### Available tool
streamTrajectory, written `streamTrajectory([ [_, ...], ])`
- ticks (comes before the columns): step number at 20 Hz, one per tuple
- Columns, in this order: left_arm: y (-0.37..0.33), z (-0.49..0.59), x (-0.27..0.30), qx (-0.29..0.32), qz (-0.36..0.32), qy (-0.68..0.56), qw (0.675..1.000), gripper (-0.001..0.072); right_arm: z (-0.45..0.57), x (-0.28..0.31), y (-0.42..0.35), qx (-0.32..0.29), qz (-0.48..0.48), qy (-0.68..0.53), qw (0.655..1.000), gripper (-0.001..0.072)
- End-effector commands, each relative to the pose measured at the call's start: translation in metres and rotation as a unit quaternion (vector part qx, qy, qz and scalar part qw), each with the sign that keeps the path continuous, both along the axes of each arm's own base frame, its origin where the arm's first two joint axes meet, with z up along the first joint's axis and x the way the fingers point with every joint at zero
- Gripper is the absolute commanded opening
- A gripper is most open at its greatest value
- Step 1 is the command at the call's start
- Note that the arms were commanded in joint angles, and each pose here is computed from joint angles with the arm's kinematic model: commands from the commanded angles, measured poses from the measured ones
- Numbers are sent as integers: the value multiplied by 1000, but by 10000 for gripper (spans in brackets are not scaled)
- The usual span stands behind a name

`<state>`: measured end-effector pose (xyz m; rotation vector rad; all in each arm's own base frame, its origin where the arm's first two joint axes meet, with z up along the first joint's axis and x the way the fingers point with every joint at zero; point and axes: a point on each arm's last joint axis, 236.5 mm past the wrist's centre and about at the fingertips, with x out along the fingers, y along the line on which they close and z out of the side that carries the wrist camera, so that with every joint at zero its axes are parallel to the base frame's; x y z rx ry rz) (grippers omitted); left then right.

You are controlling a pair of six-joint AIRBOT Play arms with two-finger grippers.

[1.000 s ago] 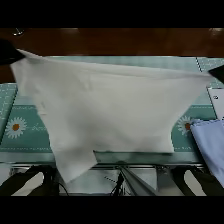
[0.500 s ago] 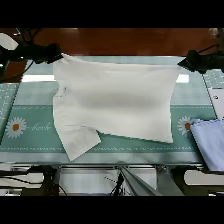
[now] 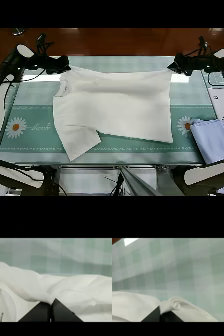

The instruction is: Fold the shirts.

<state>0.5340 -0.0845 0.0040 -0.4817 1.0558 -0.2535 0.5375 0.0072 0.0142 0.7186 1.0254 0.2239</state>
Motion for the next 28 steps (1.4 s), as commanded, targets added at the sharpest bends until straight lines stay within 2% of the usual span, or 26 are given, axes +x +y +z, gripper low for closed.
streamTrajectory([
  [1,11,2,-29,-5,-50,55,997,18,11,-27,-5,11,39,24,999,26],
  [4,14,-11,-86,-15,-126,149,981,17,-11,-80,-23,-47,96,112,988,26],
  [6,18,-38,-109,-6,-131,194,972,17,-41,-109,-23,-76,121,171,975,26],
  [9,16,-68,-129,-17,-129,236,963,20,-67,-127,-8,-62,128,201,969,26],
  [10,14,-71,-132,-21,-131,244,961,77,-71,-129,-4,-61,129,205,968,41],
  [11,12,-72,-135,-22,-136,249,959,398,-72,-130,-2,-57,126,211,968,268],
  [12,13,-70,-137,-19,-140,251,958,695,-70,-131,3,-52,131,211,967,649],
  [14,17,-61,-143,-15,-151,260,954,704,-60,-136,5,-38,132,214,967,619],
  [17,37,-44,-162,-15,-146,277,950,704,-27,-147,-24,-79,111,193,972,620],
  [21,67,-43,-219,-39,-108,293,949,704,3,-186,-46,-114,28,122,986,619],
  [23,87,-58,-251,-44,-52,299,952,704,-1,-217,-32,-115,12,98,988,619],
  [25,105,-72,-266,-62,51,293,953,704,-8,-244,-4,-78,-3,82,994,619],
  [26,101,-73,-271,-88,74,280,953,704,-9,-253,12,-46,-11,72,996,619],
  [28,85,-83,-289,-110,75,274,952,704,-10,-263,34,-3,-19,54,998,619],
])
